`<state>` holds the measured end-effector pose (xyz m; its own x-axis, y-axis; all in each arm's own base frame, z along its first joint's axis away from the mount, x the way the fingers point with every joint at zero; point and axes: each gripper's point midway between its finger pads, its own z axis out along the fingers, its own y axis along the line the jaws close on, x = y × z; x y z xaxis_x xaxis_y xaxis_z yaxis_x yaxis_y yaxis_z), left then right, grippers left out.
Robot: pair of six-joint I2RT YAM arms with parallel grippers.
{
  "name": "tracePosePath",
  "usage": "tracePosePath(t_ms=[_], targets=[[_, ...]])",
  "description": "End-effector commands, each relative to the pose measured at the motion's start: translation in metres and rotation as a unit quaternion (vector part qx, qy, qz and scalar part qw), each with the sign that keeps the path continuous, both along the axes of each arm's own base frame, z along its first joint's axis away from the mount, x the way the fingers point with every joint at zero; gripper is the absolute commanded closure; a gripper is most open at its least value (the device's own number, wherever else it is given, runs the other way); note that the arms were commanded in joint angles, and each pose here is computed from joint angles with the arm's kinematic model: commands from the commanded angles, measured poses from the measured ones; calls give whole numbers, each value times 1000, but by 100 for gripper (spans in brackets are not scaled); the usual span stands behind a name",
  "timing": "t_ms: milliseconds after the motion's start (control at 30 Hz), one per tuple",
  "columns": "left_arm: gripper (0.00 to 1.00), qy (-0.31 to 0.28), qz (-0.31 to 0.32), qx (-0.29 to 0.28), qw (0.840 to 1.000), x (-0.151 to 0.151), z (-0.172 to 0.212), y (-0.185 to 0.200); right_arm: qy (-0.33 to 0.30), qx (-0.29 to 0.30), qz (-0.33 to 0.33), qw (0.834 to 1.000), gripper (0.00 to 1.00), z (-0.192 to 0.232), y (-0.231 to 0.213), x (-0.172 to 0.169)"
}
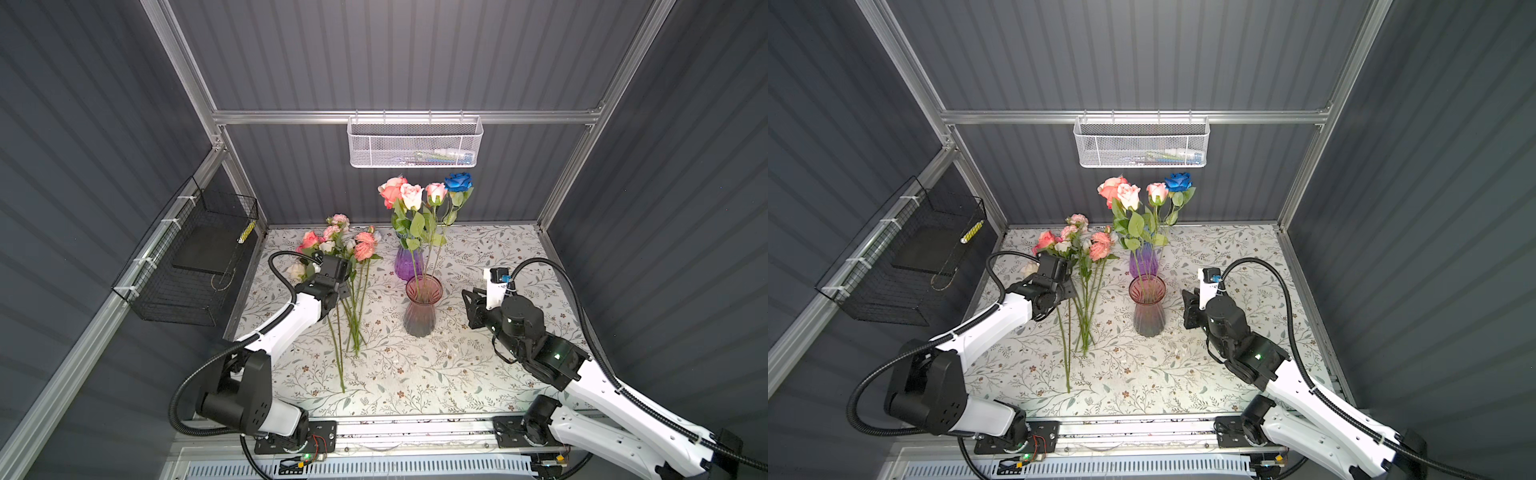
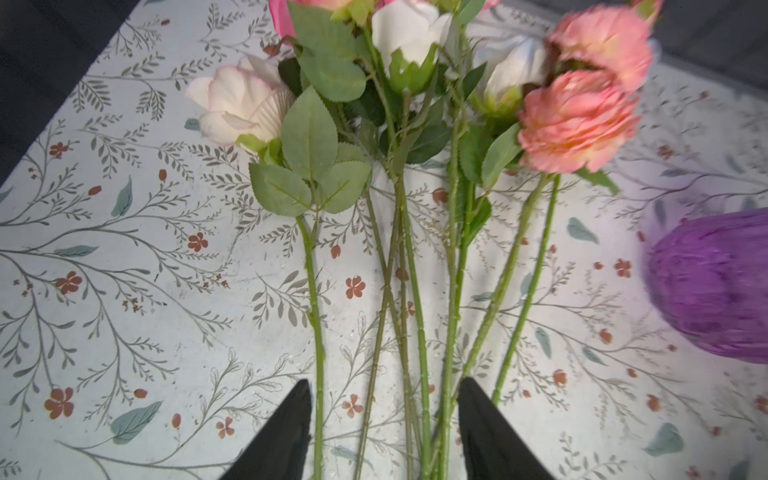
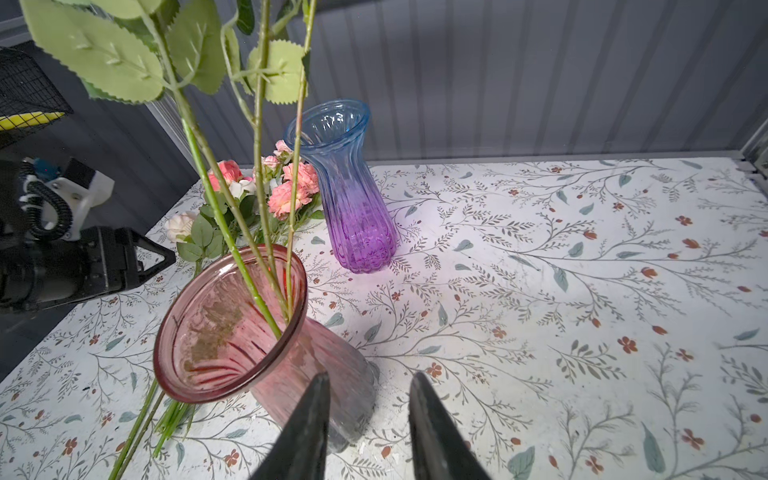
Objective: Arrange the flowers into the vase
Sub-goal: 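Grasp another rose stem from the bunch with the left gripper while the right gripper withdraws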
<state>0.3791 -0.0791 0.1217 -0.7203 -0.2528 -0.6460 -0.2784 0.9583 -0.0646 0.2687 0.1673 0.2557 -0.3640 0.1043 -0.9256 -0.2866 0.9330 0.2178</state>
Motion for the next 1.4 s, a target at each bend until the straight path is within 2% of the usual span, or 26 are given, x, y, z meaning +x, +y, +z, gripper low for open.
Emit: tracePosePath(t_ms=[0,133,367,633,700,1000,1233,1367], targets=[[47,50,-18,38,998,5,-21,4,6,11,2,1000,65,-5,3,2],[51,87,-33,45,995,15,-45,-4,11,12,2,1000,65,-11,3,3],[60,112,-39,65,991,28,-67,-5,20,19,4,1000,65,-19,2,2],[71,138,-44,68,987,20,-87,-4,25,23,3,999,65,-25,0,1],[78,143,-46,63,987,18,-89,-3,24,26,3,999,65,-24,0,1],[82,165,-56,21,984,10,-110,0,26,32,8,999,64,-23,3,3],[96,163,-66,18,984,12,-105,-3,23,35,6,999,64,-20,2,2],[99,138,-75,-8,988,17,-82,-12,19,30,5,999,63,-13,0,2]])
